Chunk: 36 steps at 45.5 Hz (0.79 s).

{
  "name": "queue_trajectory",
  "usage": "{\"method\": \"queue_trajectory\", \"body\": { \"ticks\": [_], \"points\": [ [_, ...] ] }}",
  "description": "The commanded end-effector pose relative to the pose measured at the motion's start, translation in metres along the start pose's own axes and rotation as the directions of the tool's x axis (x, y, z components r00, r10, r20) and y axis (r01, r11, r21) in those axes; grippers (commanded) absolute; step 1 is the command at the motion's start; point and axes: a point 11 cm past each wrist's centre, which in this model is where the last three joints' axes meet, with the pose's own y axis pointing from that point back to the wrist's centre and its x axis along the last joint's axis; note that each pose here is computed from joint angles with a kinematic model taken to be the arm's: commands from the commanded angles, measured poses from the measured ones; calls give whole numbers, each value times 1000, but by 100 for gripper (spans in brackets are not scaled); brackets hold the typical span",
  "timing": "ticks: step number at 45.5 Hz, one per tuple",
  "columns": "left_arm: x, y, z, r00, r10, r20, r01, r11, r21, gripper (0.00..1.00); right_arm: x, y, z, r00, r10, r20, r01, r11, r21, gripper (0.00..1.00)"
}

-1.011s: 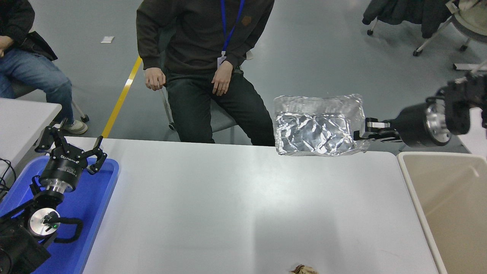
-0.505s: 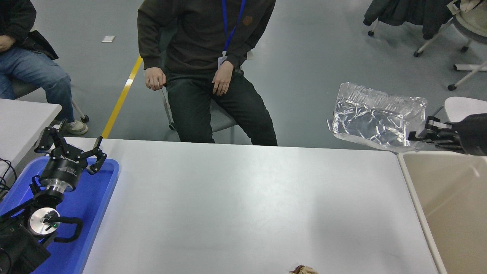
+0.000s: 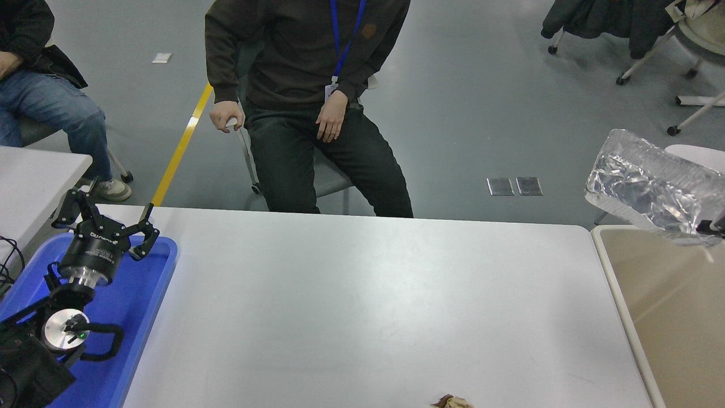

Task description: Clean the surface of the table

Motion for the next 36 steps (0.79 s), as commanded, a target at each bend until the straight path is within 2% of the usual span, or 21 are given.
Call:
{"method": "queue_trajectory", "body": {
  "ticks": [1,5,16,36],
  "points": [
    [0,0,0,1000,0,0,0,1000,0,100,14,8,53,996,80,38,-76,993,-89,0],
    [0,0,0,1000,0,0,0,1000,0,100,9,15,85,995,93,45,-86,987,-135,0],
    [0,0,0,1000,0,0,0,1000,0,100,1,21,124,993,114,42,-101,967,-233,0],
    [0,0,0,1000,0,0,0,1000,0,100,-46,-15,156,996,82,36,-68,950,-305,0]
  ]
}}
